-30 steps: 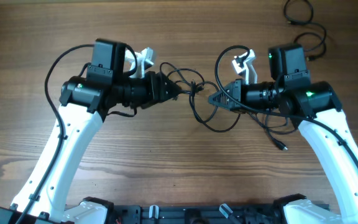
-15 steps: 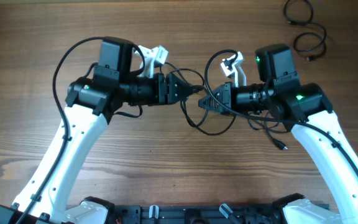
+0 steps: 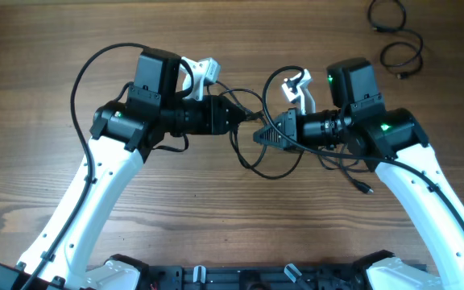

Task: Untangle cables
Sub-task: 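Pull the cable with the right gripper to the right and release it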

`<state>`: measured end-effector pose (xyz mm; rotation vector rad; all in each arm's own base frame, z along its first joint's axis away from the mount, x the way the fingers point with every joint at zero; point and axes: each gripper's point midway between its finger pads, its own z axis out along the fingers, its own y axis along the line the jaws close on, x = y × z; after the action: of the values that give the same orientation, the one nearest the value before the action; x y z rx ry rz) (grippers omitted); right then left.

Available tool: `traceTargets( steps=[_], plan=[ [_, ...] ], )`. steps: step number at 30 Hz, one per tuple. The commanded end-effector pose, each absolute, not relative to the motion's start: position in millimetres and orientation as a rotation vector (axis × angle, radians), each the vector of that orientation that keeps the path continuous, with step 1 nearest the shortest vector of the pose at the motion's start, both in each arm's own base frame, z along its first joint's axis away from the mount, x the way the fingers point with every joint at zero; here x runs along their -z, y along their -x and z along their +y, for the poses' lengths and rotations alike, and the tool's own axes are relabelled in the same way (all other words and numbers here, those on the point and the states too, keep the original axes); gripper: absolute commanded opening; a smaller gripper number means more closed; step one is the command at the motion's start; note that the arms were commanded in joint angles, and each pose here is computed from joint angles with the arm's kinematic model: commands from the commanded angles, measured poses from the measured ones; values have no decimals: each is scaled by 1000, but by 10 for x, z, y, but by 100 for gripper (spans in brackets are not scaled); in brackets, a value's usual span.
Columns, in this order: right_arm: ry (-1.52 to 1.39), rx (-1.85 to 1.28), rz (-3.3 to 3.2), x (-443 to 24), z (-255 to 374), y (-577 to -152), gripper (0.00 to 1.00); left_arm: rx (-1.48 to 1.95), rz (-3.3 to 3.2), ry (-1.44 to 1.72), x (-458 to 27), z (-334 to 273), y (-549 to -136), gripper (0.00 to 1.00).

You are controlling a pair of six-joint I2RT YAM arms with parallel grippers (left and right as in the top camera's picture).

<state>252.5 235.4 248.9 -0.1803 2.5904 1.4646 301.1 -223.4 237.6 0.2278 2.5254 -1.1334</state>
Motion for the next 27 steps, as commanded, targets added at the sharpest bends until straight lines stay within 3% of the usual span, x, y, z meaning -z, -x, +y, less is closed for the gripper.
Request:
traceTargets(
  steps=[1,12,21,25,26,27],
  plan=[
    [215,-1507,2557,-2609,2392,-2492,4,1102,2532,-234,-2336,-2217,-3017,33],
    [215,-1511,2511,-2673,2417,-2573,4,1121,2556,-288,-2316,-2342,-2884,16],
    [133,-1507,2453,-2777,2442,-2753,4,1122,2584,-295,-2283,-2360,-2816,16],
    [147,-1588,2423,-2884,2494,-2727,4,1102,2586,-295,-2270,-2360,-2822,38],
    [147,-1588,2423,-2884,2494,-2727,5,1099,2586,-294,-2268,-2358,-2825,53],
    [147,-1588,2422,-2885,2494,-2728,4,1096,2587,-293,-2266,-2356,-2827,58]
  ],
)
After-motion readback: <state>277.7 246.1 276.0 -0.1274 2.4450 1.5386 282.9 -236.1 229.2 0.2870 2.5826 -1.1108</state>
